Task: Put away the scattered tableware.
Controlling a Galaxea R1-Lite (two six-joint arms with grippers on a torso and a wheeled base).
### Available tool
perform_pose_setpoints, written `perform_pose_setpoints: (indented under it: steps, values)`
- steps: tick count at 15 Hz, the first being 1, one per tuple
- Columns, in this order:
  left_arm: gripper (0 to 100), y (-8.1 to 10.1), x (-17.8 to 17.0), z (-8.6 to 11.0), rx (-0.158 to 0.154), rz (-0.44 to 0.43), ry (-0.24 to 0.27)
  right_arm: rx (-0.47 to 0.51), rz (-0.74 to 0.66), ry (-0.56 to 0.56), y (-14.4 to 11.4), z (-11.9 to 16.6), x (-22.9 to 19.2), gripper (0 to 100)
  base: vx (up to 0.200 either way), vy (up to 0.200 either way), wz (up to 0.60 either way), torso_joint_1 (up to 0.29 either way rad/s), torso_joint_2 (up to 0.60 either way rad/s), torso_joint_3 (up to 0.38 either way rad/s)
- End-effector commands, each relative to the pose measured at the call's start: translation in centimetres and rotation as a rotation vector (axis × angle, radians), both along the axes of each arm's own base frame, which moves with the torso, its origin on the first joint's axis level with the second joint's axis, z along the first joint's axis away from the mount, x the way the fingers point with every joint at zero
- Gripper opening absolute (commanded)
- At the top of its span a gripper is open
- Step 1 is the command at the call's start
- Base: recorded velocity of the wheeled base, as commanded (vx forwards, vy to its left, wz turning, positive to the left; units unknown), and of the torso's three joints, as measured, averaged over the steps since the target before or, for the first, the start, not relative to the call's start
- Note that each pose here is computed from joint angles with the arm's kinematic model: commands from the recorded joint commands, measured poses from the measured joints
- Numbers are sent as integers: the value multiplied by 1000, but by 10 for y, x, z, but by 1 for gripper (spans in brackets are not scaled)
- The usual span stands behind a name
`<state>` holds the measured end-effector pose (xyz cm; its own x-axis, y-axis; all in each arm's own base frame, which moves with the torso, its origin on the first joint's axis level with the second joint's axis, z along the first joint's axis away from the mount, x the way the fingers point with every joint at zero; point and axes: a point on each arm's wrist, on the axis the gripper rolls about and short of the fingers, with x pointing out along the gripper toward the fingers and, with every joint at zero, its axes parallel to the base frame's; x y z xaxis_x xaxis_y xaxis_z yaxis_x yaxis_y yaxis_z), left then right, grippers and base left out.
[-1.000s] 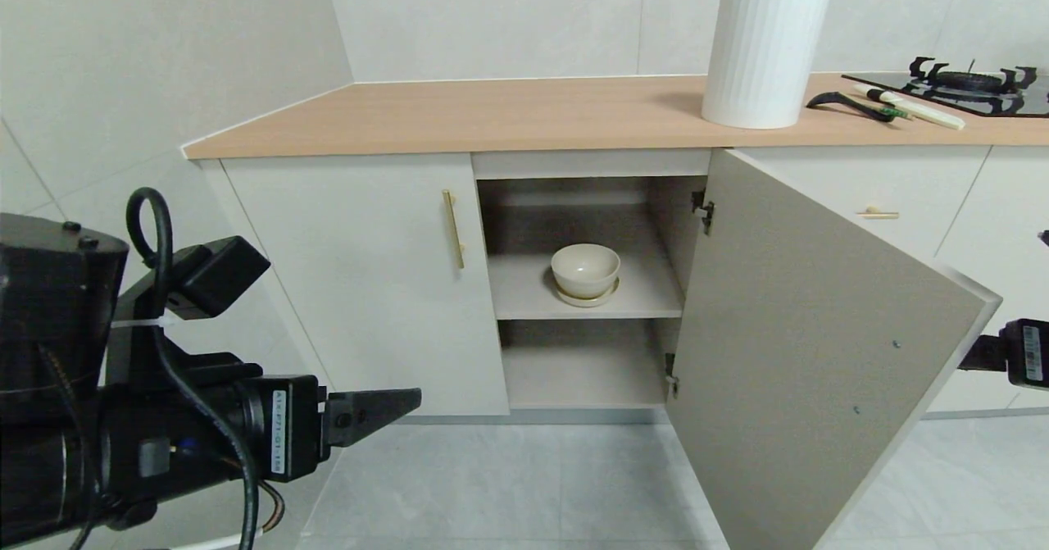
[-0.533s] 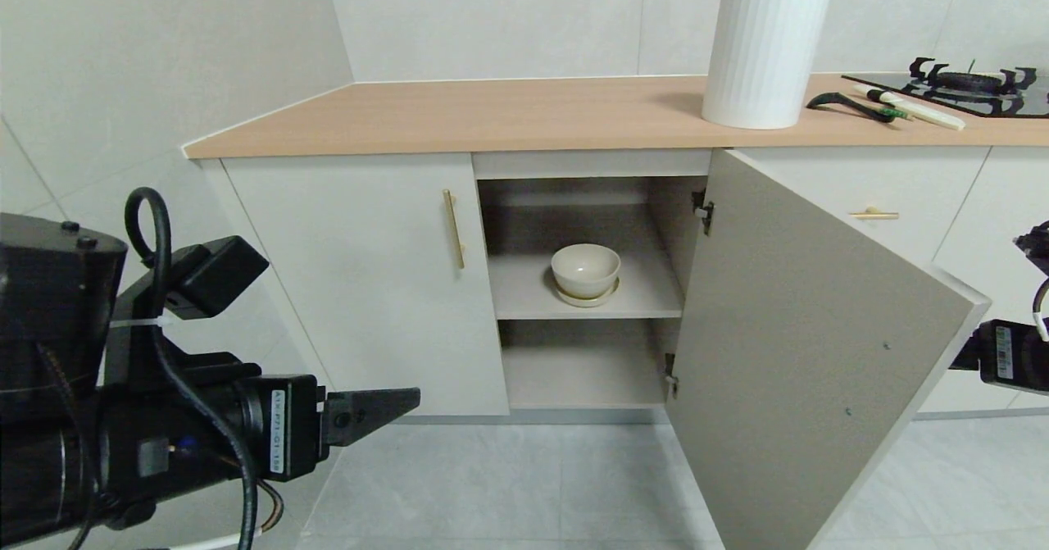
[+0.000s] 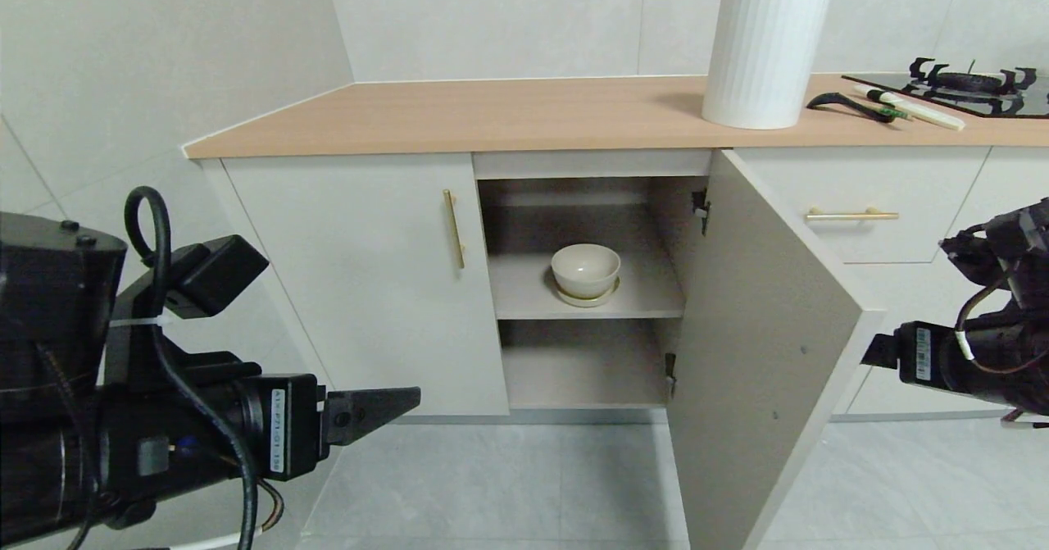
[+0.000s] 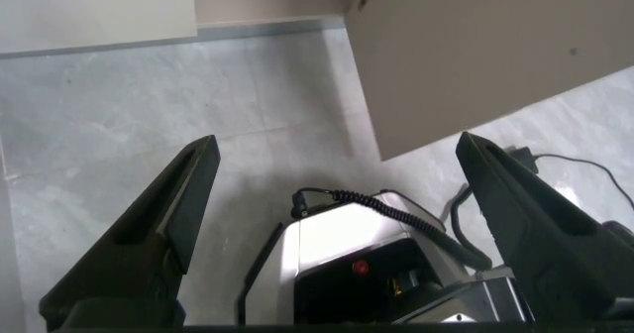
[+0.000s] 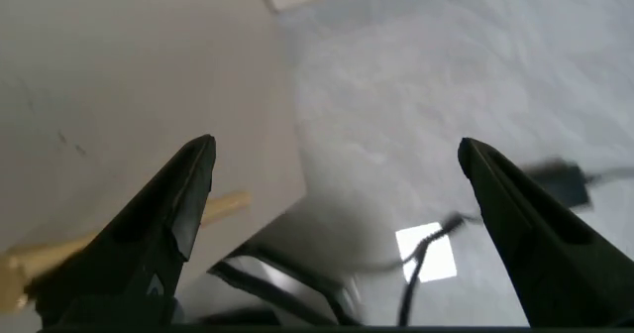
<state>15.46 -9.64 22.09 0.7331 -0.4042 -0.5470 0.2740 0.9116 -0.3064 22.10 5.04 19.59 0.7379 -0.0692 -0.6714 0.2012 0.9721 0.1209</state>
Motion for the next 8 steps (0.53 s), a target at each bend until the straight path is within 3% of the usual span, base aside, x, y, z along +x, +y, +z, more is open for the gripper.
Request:
perform_pose_setpoints:
  steps: [1, 3, 8]
  values:
    - [100, 0, 0, 0, -2, 0, -1, -7, 59, 15, 16, -13, 5, 100, 0, 0, 0, 0, 0, 0]
    - [100, 0, 0, 2, -6, 1, -7, 7, 133, -31, 37, -15, 15, 100, 0, 0, 0, 0, 0, 0]
    - [100, 1, -1, 4, -9, 6, -16, 67, 299, -16, 78, -18, 47, 100, 0, 0, 0, 0, 0, 0]
